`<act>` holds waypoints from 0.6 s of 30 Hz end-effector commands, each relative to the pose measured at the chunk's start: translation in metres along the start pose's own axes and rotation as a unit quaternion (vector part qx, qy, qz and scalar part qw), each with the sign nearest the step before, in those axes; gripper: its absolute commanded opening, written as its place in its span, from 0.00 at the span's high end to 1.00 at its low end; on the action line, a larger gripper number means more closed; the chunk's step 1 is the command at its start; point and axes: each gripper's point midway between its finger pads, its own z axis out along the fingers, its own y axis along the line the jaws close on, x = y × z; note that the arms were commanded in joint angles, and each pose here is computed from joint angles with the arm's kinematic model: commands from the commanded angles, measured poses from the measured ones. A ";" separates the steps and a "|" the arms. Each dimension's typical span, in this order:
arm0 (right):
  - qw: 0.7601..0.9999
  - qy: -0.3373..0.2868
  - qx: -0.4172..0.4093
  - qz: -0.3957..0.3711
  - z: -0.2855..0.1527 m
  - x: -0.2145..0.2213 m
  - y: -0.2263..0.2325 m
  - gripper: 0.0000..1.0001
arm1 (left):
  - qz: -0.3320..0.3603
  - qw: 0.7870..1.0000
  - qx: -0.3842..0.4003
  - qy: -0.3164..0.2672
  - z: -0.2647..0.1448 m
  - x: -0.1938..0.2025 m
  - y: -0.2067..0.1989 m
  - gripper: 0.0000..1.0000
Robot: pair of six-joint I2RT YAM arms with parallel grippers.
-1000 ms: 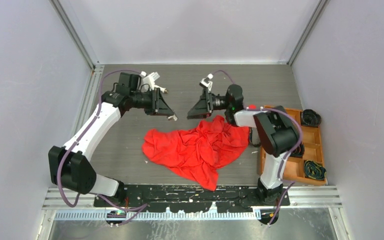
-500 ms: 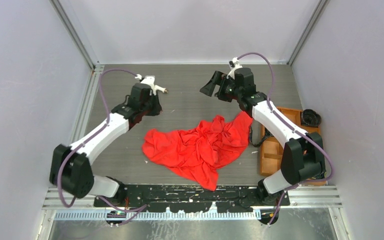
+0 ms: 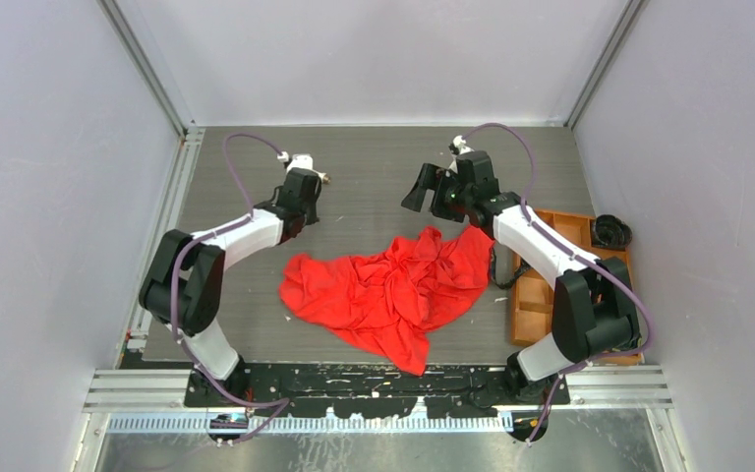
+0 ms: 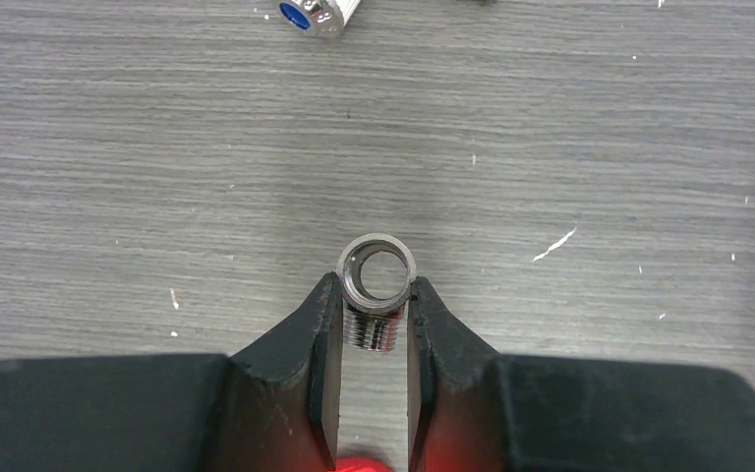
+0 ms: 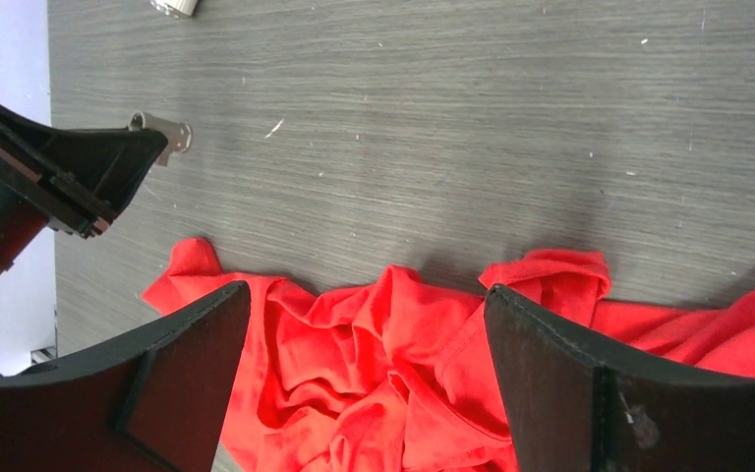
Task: Install the water faucets
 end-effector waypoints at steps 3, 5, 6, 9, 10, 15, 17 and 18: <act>0.999 -0.037 -0.018 -0.024 -0.015 -0.020 0.016 0.07 | -0.043 0.996 -0.003 -0.075 0.015 -0.038 -0.010 1.00; 0.999 -0.037 -0.019 -0.026 -0.015 -0.020 0.016 0.07 | -0.040 0.997 -0.004 -0.068 0.022 -0.033 -0.012 1.00; 0.999 -0.036 -0.019 -0.027 -0.015 -0.020 0.016 0.07 | -0.039 0.997 -0.004 -0.064 0.024 -0.030 -0.013 1.00; 0.999 -0.033 -0.021 -0.027 -0.014 -0.017 0.016 0.07 | -0.040 0.998 -0.003 -0.052 0.030 -0.020 -0.014 0.95; 0.999 -0.032 -0.021 -0.026 -0.014 -0.016 0.015 0.07 | -0.040 0.998 -0.004 -0.046 0.032 -0.016 -0.014 0.94; 0.999 -0.034 -0.018 -0.026 -0.015 -0.014 0.013 0.06 | -0.036 0.999 -0.024 -0.028 0.034 -0.003 -0.006 0.81; 0.999 -0.033 -0.017 -0.026 -0.015 -0.013 0.012 0.06 | -0.035 0.999 -0.027 -0.024 0.029 -0.004 -0.004 0.64; 0.999 -0.031 -0.017 -0.026 -0.014 -0.012 0.012 0.06 | -0.036 0.999 -0.028 -0.023 0.026 -0.006 -0.003 0.58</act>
